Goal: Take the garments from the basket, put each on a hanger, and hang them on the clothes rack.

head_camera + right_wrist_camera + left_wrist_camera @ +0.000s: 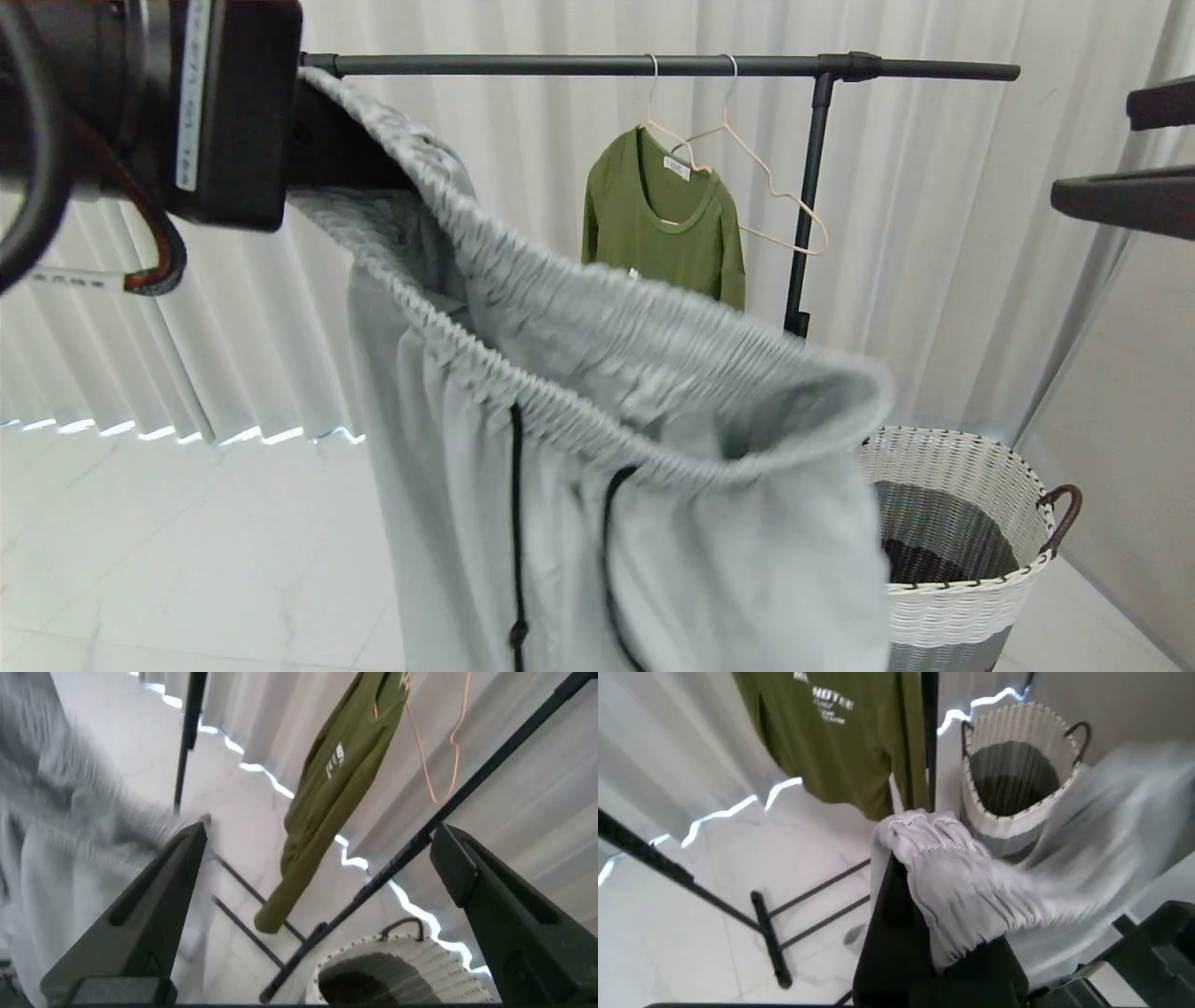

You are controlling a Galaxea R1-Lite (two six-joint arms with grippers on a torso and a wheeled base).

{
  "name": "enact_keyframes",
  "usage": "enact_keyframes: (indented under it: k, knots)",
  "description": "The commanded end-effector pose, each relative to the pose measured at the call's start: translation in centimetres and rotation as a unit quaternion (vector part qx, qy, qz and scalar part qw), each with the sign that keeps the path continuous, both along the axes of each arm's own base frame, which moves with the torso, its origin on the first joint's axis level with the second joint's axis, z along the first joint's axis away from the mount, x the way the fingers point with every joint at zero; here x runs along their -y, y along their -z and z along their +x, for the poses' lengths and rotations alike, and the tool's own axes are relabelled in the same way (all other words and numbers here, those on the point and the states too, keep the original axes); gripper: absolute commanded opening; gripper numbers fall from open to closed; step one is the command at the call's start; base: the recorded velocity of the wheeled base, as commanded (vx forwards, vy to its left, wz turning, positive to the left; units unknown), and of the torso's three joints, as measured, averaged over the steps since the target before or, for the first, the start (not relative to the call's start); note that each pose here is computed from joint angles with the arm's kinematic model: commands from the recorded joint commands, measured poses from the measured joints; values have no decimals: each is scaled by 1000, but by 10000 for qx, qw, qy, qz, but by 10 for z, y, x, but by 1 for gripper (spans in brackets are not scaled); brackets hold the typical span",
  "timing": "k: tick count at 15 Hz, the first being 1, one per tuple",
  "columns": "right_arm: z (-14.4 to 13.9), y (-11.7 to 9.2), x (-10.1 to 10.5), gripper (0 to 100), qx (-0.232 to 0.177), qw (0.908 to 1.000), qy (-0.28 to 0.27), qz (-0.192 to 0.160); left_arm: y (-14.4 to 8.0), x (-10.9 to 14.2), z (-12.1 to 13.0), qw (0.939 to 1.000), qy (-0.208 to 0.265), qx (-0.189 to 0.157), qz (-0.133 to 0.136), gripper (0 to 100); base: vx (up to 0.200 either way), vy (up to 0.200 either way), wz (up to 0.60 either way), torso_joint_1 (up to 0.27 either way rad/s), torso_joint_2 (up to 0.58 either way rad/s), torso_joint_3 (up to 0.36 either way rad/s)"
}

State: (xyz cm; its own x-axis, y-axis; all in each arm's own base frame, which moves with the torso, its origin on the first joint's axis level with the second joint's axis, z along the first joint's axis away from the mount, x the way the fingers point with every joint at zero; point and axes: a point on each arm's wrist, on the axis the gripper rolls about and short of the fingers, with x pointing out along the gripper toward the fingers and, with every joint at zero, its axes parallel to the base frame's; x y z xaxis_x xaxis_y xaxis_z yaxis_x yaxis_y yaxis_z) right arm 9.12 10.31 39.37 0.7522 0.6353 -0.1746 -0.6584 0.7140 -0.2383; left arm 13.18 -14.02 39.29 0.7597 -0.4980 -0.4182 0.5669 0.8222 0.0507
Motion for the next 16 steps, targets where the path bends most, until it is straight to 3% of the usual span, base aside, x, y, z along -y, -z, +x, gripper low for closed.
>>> enact_keyframes:
  k: [1,3,4,6,10,15,16]
  knots:
    - [-2,-1,2,100,60,9999,-53,92,15,-8,-6,9996,-34,-184,205,0,0,0,0,0,0,0]
    - [2,5,2,100,0,9999,109,13,28,-15,-12,9990,-23,-292,337,0,0,0,0,0,0,0]
    - [13,22,9,100,-218,9966,748,-285,41,-21,-17,9988,-27,-315,371,0,0,0,0,0,0,0]
    - [21,44,10,100,-419,9882,1304,-692,56,-30,-26,9979,-11,-409,496,0,0,0,0,0,0,0]
    - [31,84,14,100,-462,9570,2359,-1621,63,-41,-36,9978,-4,-424,514,0,0,0,0,0,0,0]
    - [24,125,26,100,191,9541,2348,-1852,64,-42,-37,9976,-4,-439,531,0,0,0,0,0,0,0]
    - [23,130,26,100,326,9571,2265,-1775,65,-42,-37,9976,-4,-444,537,0,0,0,0,0,0,0]
